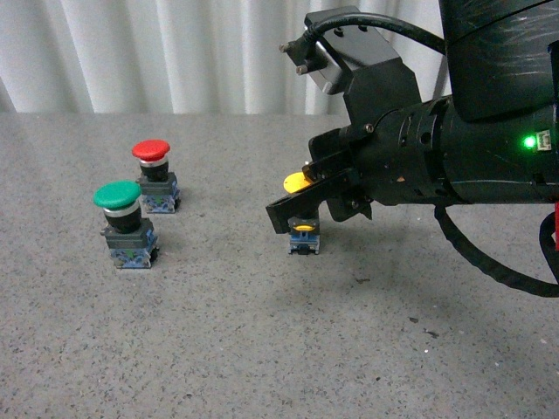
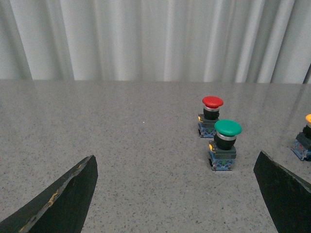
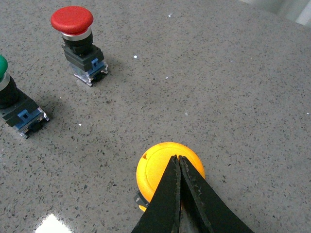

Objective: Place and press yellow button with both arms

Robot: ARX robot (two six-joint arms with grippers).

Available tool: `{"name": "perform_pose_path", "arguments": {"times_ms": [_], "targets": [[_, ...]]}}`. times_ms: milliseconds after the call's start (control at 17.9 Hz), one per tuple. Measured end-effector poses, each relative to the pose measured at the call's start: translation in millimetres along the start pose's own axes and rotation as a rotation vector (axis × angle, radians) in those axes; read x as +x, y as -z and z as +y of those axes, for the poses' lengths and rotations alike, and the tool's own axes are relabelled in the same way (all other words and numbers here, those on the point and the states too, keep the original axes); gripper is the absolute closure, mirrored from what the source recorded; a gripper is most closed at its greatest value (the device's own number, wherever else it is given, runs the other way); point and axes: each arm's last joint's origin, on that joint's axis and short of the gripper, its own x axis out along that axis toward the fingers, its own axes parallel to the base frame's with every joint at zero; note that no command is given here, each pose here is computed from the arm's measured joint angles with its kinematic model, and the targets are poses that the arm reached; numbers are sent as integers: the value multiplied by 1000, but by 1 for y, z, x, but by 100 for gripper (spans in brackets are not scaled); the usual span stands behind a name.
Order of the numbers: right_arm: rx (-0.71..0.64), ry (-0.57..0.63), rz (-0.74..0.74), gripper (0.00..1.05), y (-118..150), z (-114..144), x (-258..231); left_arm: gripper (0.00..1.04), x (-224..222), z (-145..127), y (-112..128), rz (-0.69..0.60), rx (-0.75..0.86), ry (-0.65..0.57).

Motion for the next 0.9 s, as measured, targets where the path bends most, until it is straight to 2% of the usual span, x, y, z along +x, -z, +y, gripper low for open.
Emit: {"name": "perform_pose_path", "arguments": {"times_ms": [280, 559, 727, 895], "targets": [[43, -16, -70, 103, -2, 1, -6, 7, 0, 0, 0, 0, 0, 0], [54, -40, -154, 103, -18, 7, -25, 7, 0, 0, 0, 0, 0, 0], [89, -42, -249, 103, -33, 11, -50, 7, 0, 0, 0, 0, 0, 0], [132, -24, -368, 103, -46, 20, -95, 7, 0, 0, 0, 0, 0, 0]]}}
